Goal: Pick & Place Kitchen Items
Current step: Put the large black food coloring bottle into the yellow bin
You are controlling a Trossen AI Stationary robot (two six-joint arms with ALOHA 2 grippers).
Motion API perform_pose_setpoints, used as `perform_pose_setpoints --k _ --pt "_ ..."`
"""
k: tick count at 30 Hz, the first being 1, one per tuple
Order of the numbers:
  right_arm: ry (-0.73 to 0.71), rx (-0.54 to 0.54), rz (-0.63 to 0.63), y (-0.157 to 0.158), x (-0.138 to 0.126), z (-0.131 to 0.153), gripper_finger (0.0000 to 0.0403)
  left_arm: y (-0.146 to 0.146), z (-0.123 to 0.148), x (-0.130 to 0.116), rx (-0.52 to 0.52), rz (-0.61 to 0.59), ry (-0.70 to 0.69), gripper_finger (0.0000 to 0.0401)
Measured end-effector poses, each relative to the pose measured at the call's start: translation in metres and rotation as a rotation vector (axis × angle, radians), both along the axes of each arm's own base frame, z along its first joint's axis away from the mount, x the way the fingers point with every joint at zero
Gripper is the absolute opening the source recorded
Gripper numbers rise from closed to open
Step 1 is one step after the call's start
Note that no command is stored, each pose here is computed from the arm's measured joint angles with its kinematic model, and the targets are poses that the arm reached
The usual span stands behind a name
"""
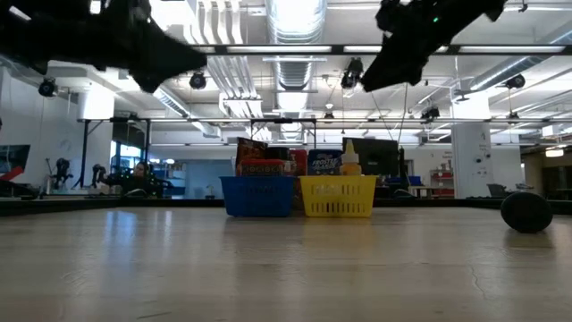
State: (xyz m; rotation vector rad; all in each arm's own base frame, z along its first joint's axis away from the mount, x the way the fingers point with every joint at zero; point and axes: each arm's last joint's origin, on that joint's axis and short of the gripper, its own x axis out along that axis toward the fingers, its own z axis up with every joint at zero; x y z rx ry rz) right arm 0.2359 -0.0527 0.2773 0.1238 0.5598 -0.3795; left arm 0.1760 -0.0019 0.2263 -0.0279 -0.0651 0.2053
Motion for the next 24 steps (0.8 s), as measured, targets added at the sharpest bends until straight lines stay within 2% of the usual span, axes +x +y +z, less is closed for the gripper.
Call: perform_pose_setpoints --k 5,10,17,24 --pt "0.045 0.042 0.007 0.020 -0.022 0.015 0.0147 0.007 -0.014 0.000 -0.065 0.106 0.219 0.0108" --pt "0.089 0.090 -0.060 0.042 -0.042 0.020 0.0129 0.012 -0.008 0.001 -0.011 0.143 0.381 0.0108" --pt "0.145 0.183 -0.130 0.071 -0.056 0.008 0.0124 0.011 -0.003 0.002 0.062 0.132 0.393 0.0108" --pt "0.226 0.358 -0.196 0.092 -0.072 0.002 0.0141 0.011 -0.004 0.002 0.063 0.128 0.400 0.0108"
